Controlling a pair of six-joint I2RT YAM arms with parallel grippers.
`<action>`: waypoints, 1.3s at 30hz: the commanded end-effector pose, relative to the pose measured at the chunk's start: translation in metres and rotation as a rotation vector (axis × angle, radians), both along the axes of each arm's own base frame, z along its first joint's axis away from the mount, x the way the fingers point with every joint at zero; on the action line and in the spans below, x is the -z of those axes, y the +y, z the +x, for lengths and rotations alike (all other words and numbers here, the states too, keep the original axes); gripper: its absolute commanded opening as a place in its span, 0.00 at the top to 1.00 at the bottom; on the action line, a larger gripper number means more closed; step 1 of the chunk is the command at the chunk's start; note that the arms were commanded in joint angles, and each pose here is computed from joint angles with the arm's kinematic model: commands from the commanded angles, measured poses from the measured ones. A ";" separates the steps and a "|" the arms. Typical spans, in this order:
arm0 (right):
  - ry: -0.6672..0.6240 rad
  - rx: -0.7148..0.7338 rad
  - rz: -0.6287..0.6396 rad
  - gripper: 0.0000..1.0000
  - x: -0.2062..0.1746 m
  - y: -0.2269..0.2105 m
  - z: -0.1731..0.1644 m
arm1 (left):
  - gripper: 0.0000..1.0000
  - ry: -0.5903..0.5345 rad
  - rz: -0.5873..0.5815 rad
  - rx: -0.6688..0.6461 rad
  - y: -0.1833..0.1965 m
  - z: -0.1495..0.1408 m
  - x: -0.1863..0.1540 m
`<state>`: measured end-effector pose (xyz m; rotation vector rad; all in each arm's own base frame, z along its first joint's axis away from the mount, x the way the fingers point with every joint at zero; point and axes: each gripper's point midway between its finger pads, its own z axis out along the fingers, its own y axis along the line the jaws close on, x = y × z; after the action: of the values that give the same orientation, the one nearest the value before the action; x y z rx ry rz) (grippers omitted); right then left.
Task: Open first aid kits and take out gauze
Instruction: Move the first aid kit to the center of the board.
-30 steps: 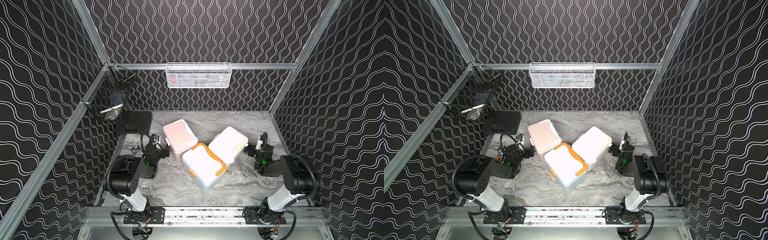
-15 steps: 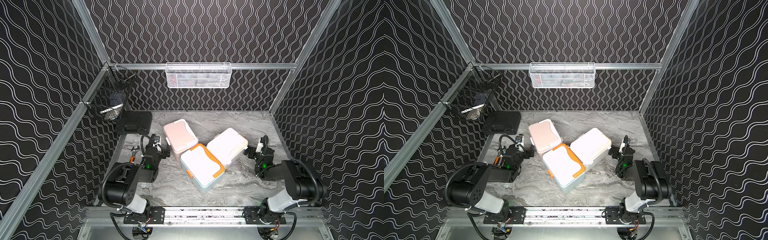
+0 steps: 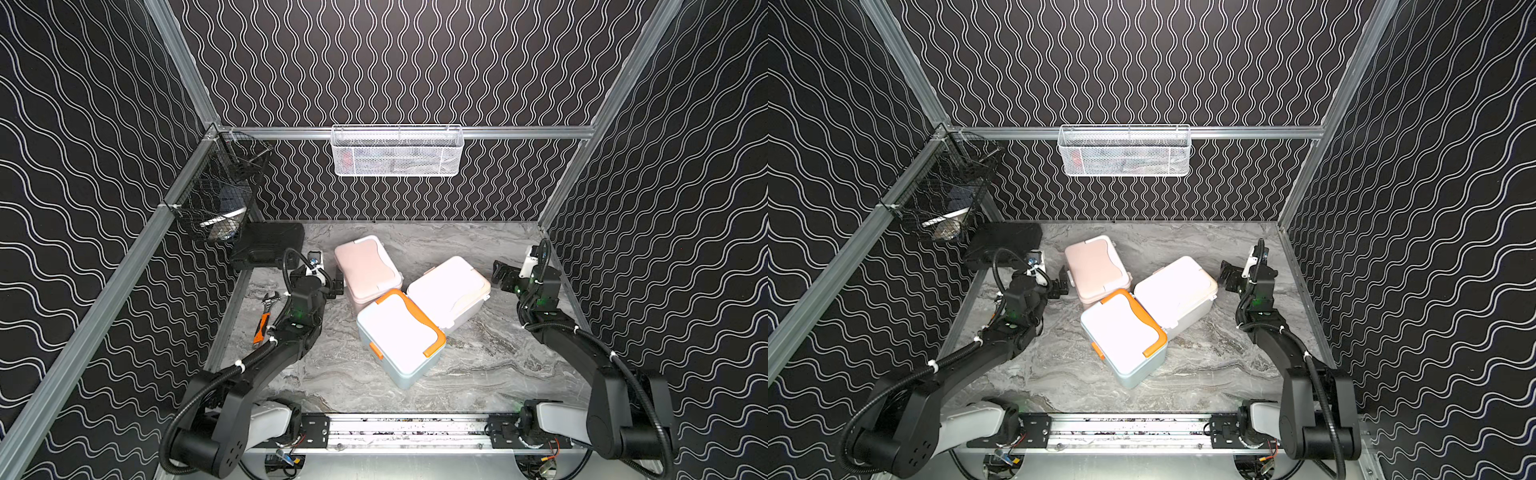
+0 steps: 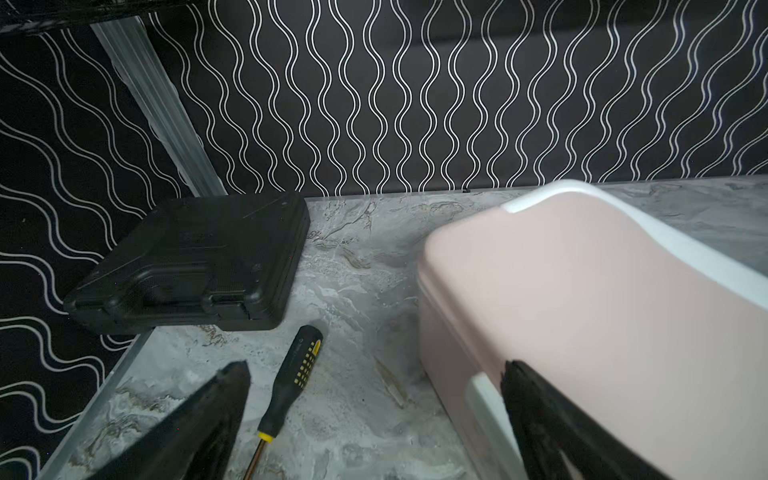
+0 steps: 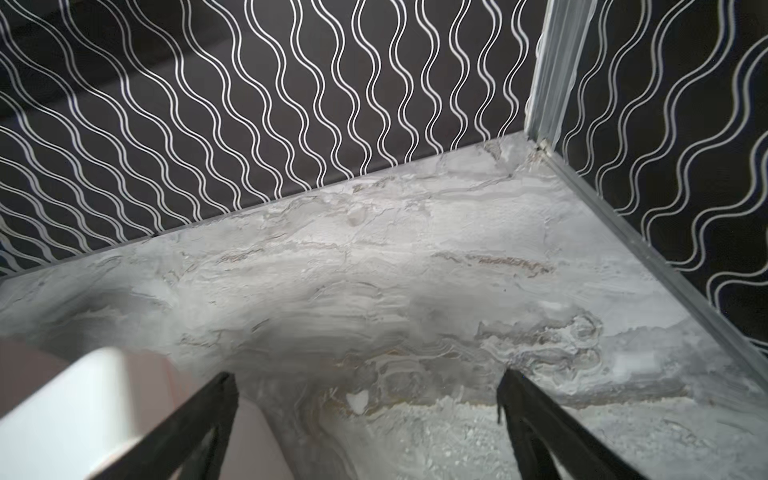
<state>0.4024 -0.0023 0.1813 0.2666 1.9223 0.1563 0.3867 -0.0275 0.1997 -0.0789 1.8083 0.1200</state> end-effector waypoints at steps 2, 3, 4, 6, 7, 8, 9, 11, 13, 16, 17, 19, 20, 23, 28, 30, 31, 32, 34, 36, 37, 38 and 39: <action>0.137 -0.038 0.142 0.00 0.007 0.016 -0.018 | 0.01 0.118 -0.119 0.005 -0.007 -0.015 0.003; 0.146 -0.061 0.180 0.00 0.002 0.022 -0.021 | 0.01 0.119 -0.147 0.009 -0.010 -0.019 -0.005; 0.155 -0.082 0.212 0.00 -0.002 0.028 -0.024 | 0.01 0.122 -0.177 0.002 -0.012 -0.023 -0.012; 0.182 -0.103 0.269 0.00 -0.007 0.036 -0.032 | 0.01 0.151 -0.247 0.005 -0.016 -0.031 -0.020; 0.195 -0.111 0.289 0.00 -0.012 0.039 -0.036 | 0.01 0.172 -0.287 0.021 -0.021 -0.036 -0.025; 0.203 -0.119 0.303 0.00 -0.016 0.041 -0.040 | 0.01 0.200 -0.321 0.040 -0.026 -0.041 -0.027; 0.209 -0.138 0.319 0.00 -0.020 0.045 -0.045 | 0.01 0.227 -0.363 0.069 -0.033 -0.046 -0.029; 0.209 -0.162 0.363 0.00 -0.031 0.052 -0.052 | 0.01 0.284 -0.417 0.104 -0.041 -0.060 -0.030; 0.241 -0.115 0.435 0.00 -0.036 0.050 -0.061 | 0.01 0.294 -0.453 0.182 -0.053 -0.076 -0.032; 0.264 -0.170 0.536 0.00 -0.044 0.066 -0.070 | 0.01 0.278 -0.521 0.287 -0.066 -0.100 -0.041; 0.277 -0.218 0.554 0.00 -0.046 0.074 -0.073 | 0.01 0.277 -0.560 0.274 -0.065 -0.106 -0.041; 0.318 -0.322 0.613 0.00 -0.048 0.093 -0.079 | 0.01 0.301 -0.645 0.215 -0.060 -0.116 -0.036; 0.337 -0.355 0.636 0.00 -0.048 0.099 -0.083 | 0.01 0.331 -0.690 0.190 -0.060 -0.120 -0.031; 0.353 -0.427 0.655 0.00 -0.049 0.119 -0.096 | 0.01 0.434 -0.766 0.306 -0.087 -0.125 -0.022; 0.423 -0.473 0.470 0.01 -0.044 0.153 -0.119 | 0.01 0.484 -0.874 0.337 -0.095 -0.149 -0.010; 0.443 -0.506 0.397 0.02 -0.043 0.171 -0.129 | 0.01 0.492 -0.886 0.319 -0.090 -0.163 -0.009; 0.450 -0.524 0.374 0.03 -0.043 0.178 -0.132 | 0.01 0.503 -0.884 0.309 -0.088 -0.169 -0.008; 0.463 -0.547 0.349 0.05 -0.042 0.187 -0.135 | 0.01 0.512 -0.888 0.315 -0.088 -0.175 -0.008; 0.494 -0.610 0.292 0.08 -0.040 0.211 -0.145 | 0.01 0.541 -0.893 0.311 -0.088 -0.185 -0.006; 0.512 -0.656 0.241 0.11 -0.040 0.232 -0.148 | 0.02 0.574 -0.905 0.322 -0.090 -0.194 -0.003; 0.512 -0.674 0.228 0.12 -0.043 0.240 -0.148 | 0.02 0.588 -0.908 0.322 -0.090 -0.197 -0.001; 0.514 -0.692 0.218 0.13 -0.045 0.250 -0.147 | 0.02 0.598 -0.912 0.329 -0.091 -0.201 0.000; 0.512 -0.711 0.215 0.14 -0.049 0.259 -0.145 | 0.02 0.604 -0.912 0.330 -0.091 -0.204 0.001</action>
<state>0.2514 0.2503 0.2288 -0.2478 2.4402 0.9115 0.1983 -0.1158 0.2075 -0.3974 2.2422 -0.9851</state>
